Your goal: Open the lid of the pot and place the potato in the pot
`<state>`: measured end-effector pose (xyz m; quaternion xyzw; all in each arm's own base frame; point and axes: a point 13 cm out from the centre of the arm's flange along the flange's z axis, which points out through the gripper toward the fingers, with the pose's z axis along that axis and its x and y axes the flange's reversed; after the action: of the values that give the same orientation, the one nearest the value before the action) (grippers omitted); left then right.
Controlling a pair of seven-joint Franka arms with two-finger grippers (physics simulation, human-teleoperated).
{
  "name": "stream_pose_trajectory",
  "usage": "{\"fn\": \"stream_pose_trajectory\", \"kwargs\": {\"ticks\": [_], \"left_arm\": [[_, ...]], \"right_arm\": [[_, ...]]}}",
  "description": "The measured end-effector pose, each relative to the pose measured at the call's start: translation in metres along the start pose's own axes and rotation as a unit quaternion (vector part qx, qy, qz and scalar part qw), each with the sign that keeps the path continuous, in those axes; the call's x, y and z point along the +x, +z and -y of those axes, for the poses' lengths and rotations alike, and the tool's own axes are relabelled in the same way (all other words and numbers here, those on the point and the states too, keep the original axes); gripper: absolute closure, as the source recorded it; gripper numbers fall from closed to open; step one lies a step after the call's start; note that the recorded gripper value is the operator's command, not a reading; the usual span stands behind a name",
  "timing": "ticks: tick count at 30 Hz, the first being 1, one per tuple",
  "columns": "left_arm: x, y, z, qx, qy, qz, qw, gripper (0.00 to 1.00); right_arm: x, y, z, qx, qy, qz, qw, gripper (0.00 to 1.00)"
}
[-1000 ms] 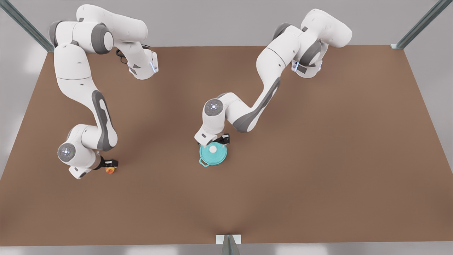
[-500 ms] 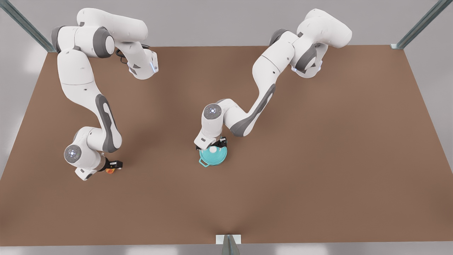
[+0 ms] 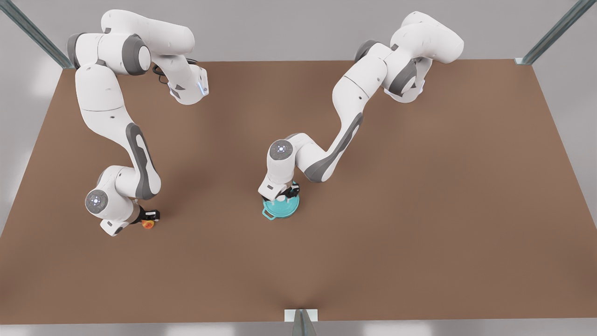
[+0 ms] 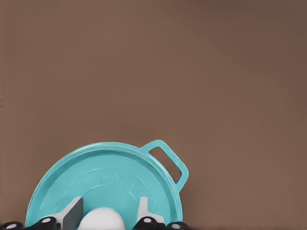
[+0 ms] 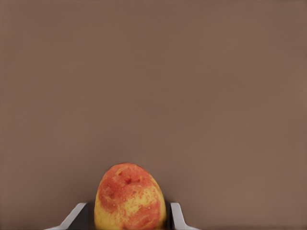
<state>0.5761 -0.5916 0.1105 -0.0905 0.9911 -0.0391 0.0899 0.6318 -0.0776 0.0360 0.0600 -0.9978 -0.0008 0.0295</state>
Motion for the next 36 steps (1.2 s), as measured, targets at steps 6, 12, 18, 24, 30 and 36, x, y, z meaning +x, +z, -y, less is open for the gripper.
{"fn": "stream_pose_trajectory", "kwargs": {"ticks": [6, 12, 18, 24, 30, 36], "left_arm": [[0.0, -0.015, -0.004, -0.013, -0.006, -0.006, 1.0, 0.58], [-0.163, 0.004, -0.17, -0.06, -0.115, -0.007, 0.991, 0.57], [-0.182, 0.066, -0.223, -0.074, -0.095, -0.009, 0.993, 0.0], [-0.239, -0.028, -0.278, -0.079, -0.087, -0.016, 0.993, 0.0], [-0.17, -0.292, -0.436, -0.033, -0.118, -0.094, 0.988, 0.0], [-0.145, -0.313, -0.418, -0.009, -0.032, -0.103, 0.994, 0.0]], "right_arm": [[0.0, 0.0, -0.001, -0.001, -0.004, 0.0, 1.0, 0.48], [-0.005, -0.017, 0.0, -0.002, -0.012, 0.01, 1.0, 0.51], [-0.026, -0.073, -0.028, -0.002, -0.042, 0.041, 0.998, 0.52], [-0.051, -0.134, -0.12, 0.001, -0.115, 0.077, 0.99, 0.54], [-0.055, -0.158, -0.219, -0.017, -0.172, 0.094, 0.981, 0.55], [-0.04, -0.173, -0.349, -0.042, -0.225, 0.104, 0.968, 0.55]]}}
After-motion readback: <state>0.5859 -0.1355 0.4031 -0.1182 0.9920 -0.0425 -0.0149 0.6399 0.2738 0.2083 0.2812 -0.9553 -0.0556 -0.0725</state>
